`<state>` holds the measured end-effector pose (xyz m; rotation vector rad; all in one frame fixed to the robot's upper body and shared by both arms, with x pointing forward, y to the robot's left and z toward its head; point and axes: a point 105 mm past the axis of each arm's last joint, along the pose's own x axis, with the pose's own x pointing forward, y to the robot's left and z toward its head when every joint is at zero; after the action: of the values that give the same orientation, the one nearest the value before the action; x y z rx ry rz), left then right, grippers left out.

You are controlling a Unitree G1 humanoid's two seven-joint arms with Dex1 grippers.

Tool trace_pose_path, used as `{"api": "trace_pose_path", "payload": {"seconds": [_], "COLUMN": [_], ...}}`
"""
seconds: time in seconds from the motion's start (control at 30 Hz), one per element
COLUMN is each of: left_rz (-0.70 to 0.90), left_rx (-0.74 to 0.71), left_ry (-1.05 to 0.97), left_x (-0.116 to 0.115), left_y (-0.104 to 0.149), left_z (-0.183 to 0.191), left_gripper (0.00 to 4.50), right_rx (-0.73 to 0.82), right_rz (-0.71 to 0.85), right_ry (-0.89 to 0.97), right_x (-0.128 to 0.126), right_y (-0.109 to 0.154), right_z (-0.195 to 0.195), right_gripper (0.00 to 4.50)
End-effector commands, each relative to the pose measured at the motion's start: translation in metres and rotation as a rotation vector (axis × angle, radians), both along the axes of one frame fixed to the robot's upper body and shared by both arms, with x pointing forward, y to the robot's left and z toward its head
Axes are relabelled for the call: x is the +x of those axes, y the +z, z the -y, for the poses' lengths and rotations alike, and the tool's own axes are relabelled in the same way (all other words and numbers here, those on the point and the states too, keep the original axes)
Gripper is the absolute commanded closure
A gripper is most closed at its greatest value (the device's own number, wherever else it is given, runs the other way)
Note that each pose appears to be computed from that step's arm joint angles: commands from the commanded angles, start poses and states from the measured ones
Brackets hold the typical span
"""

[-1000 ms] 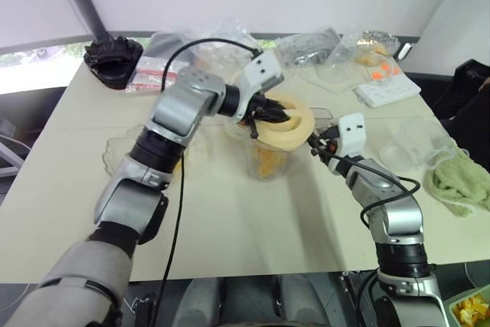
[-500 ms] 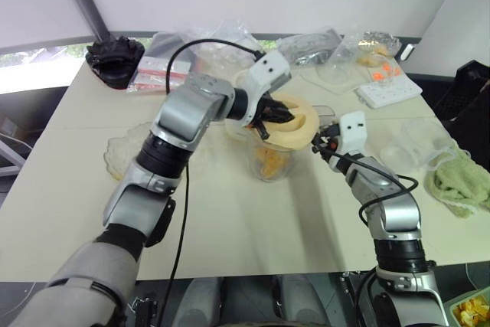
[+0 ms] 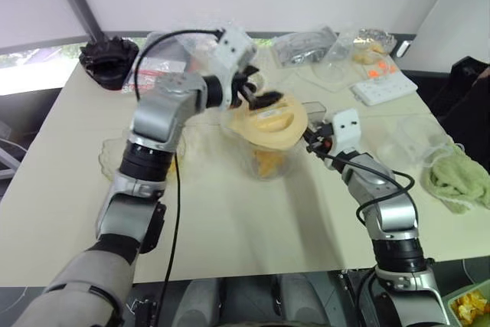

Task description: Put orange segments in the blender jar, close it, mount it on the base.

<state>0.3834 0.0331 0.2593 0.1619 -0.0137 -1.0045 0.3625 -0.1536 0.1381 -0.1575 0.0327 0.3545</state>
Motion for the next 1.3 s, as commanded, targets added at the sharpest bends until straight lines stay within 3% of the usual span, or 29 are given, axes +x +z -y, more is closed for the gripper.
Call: {"api": "trace_pose_path", "payload": {"seconds": [0.03,0.17,0.33,0.47,0.57,0.73,1.03,1.3], "left_rz": [0.106,0.090,0.125,0.074,0.032,-0.016,-0.040,0.012], "left_rx": [-0.168,-0.284,-0.241,-0.166,-0.102,-0.091,-0.098,-0.054], "left_ry": [-0.040,0.002,0.148,0.274,0.316,0.316,0.310,0.280], "left_x": [-0.011,-0.006,0.005,-0.002,-0.011,-0.032,-0.051,-0.063], "left_y": [0.046,0.060,0.051,0.012,-0.023,-0.051,-0.067,-0.073], "left_z": [-0.002,-0.011,-0.049,-0.100,-0.111,-0.114,-0.106,-0.099], "left_gripper": [0.05,0.05,0.05,0.05,0.05,0.05,0.05,0.05], "right_rx": [-0.013,-0.009,0.030,0.109,0.125,0.115,0.011,-0.005], "right_rz": [0.033,0.029,0.042,0.081,0.095,0.116,0.202,0.328], "right_ry": [0.029,0.030,0.013,-0.031,-0.049,-0.068,-0.130,-0.044], "right_x": [-0.002,-0.002,0.000,0.003,0.005,0.008,0.017,0.039], "right_y": [0.007,0.006,0.015,0.043,0.060,0.085,0.164,0.242], "right_z": [-0.006,-0.006,-0.005,0.004,0.008,0.015,0.040,0.013], "right_gripper": [3.59,3.59,3.59,3.59,3.59,3.59,3.59,3.59]}}
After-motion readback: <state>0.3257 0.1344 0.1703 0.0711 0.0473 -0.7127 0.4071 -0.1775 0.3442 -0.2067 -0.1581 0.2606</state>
